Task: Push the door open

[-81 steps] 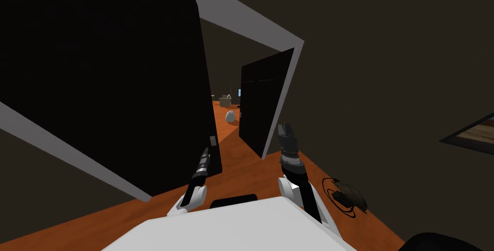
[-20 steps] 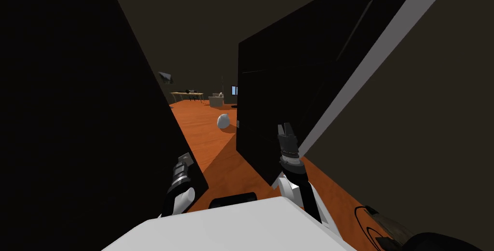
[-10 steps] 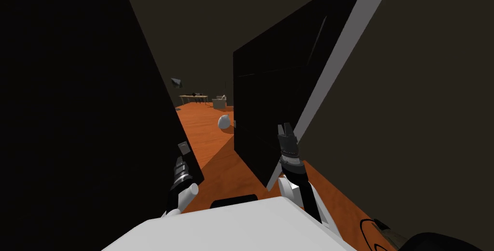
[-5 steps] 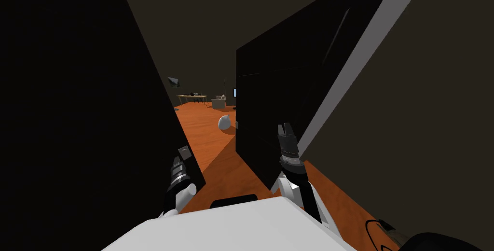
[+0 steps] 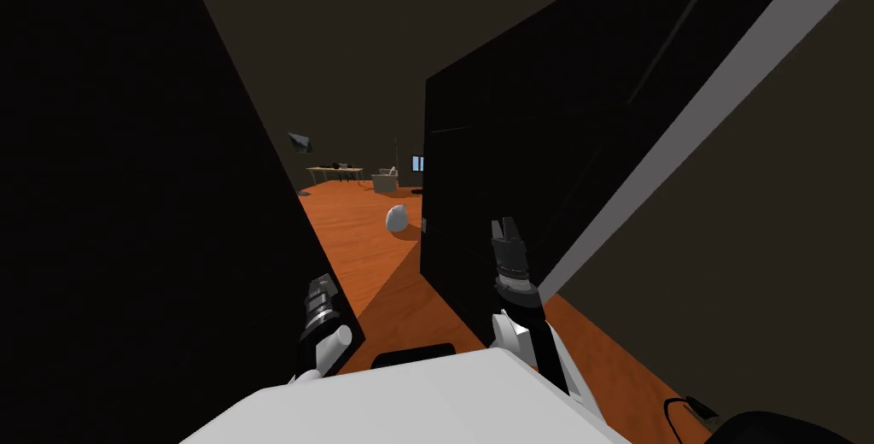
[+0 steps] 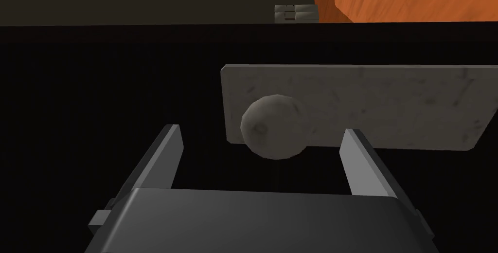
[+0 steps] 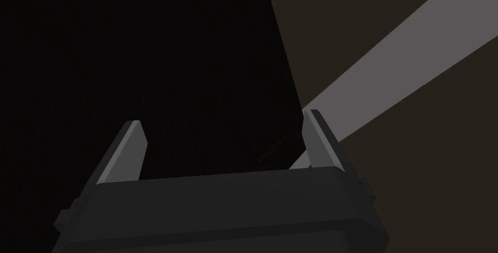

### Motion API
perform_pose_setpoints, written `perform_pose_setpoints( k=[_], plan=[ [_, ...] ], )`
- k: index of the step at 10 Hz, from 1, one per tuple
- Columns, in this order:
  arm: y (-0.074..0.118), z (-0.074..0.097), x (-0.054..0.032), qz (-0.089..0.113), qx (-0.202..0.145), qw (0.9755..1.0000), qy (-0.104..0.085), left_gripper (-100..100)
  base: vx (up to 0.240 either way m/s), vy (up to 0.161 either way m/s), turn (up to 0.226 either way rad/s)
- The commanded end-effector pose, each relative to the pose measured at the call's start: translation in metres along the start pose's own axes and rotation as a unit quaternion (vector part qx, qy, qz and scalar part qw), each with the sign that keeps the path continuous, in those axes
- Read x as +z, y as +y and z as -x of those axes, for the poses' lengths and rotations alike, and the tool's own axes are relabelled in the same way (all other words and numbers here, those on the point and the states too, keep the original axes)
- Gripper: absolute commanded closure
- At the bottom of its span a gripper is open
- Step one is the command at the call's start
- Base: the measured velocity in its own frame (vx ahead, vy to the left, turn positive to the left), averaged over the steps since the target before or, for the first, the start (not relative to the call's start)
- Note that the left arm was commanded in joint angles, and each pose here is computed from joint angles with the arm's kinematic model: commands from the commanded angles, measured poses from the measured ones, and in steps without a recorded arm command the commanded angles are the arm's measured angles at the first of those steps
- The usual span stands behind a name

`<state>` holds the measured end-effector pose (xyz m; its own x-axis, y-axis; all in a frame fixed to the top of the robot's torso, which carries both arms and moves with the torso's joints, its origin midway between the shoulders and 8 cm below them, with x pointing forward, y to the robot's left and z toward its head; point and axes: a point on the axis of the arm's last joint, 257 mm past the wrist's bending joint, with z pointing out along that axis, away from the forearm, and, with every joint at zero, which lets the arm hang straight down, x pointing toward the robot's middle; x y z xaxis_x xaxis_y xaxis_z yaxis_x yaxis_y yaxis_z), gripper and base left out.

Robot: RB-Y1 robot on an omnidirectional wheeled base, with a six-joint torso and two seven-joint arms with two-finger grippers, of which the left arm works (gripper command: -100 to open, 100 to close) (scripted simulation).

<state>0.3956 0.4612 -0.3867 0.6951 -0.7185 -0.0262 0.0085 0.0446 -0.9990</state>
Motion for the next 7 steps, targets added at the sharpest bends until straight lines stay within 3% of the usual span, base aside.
perform_pose_setpoints(
  k=[1,2,3,7],
  plan=[
    [0.0031,-0.0064,-0.0093,0.005,-0.006,1.0,-0.003,-100,0.149,0.159,-0.029],
    [0.0019,-0.0036,-0.0068,0.003,-0.004,1.0,-0.002,-100,0.055,0.065,-0.008],
    [0.0019,-0.0036,-0.0068,0.003,-0.004,1.0,-0.002,100,-0.013,-0.015,0.003],
    [0.0019,-0.0036,-0.0068,0.003,-0.004,1.0,-0.002,100,-0.011,-0.013,0.001]
  ],
)
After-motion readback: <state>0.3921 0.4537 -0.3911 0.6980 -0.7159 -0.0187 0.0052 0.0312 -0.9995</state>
